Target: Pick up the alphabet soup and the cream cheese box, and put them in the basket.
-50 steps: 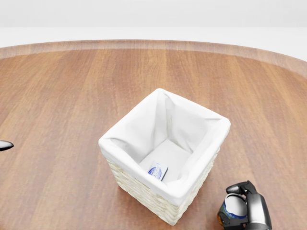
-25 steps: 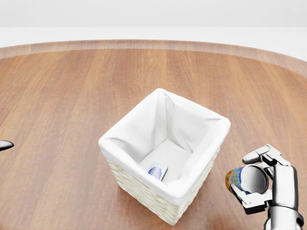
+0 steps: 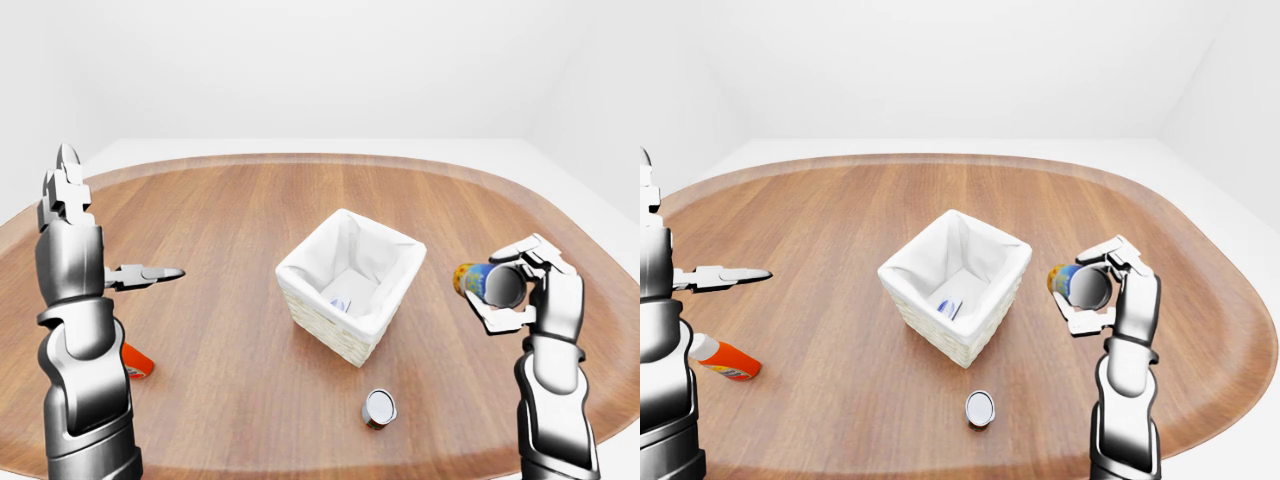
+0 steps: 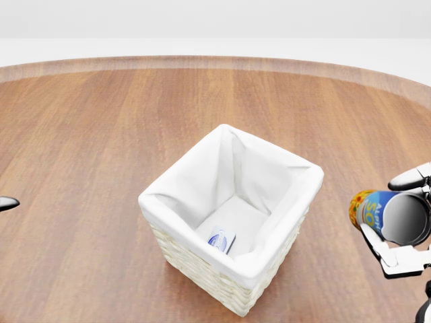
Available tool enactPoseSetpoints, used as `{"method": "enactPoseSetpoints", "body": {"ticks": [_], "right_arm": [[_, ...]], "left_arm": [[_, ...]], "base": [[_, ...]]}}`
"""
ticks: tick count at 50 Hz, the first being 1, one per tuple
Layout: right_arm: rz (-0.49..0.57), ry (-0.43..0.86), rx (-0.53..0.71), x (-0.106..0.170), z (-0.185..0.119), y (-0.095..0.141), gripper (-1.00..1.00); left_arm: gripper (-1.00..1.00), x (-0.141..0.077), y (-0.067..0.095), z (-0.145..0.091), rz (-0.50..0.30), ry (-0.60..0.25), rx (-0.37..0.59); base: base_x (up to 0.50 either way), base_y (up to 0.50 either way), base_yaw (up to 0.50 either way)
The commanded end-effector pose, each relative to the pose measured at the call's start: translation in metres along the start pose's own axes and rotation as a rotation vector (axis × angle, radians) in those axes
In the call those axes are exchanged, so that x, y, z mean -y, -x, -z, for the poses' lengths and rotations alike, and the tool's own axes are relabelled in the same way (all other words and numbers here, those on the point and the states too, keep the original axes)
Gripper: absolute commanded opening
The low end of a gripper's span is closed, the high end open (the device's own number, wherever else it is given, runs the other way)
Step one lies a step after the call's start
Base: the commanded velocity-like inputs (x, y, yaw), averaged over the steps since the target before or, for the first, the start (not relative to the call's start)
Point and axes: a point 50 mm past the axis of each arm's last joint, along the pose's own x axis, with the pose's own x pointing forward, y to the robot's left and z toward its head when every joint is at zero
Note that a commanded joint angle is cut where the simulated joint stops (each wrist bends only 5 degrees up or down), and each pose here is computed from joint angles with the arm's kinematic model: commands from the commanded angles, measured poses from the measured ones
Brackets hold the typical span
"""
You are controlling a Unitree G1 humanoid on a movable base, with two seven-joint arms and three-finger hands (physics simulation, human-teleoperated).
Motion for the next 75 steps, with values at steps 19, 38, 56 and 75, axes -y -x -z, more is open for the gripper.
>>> {"method": "enactPoseSetpoints", "body": {"ticks": [19, 38, 56, 75], "right_arm": [[-0.074, 0.011, 0.398, -0.01, -0.101, -0.012, -1.0], [-0.18, 0.077, 0.571, -0.04, -0.14, -0.016, -1.0], [-0.307, 0.108, 0.553, -0.088, -0.145, -0.034, -1.0], [-0.369, 0.073, 0.4, -0.134, -0.127, -0.069, -1.0]], "left_arm": [[1.0, -0.001, 0.0, -0.002, 0.001, 0.0, 0.008], [1.0, -0.003, 0.002, -0.003, -0.004, 0.004, 0.012], [1.0, -0.003, 0.002, -0.002, -0.002, 0.013, 0.01], [1.0, -0.004, 0.001, -0.004, -0.005, 0.015, 0.016]], "base": [[0.0, 0.0, 0.0], [0.0, 0.0, 0.0], [0.0, 0.0, 0.0], [0.0, 0.0, 0.0]]}}
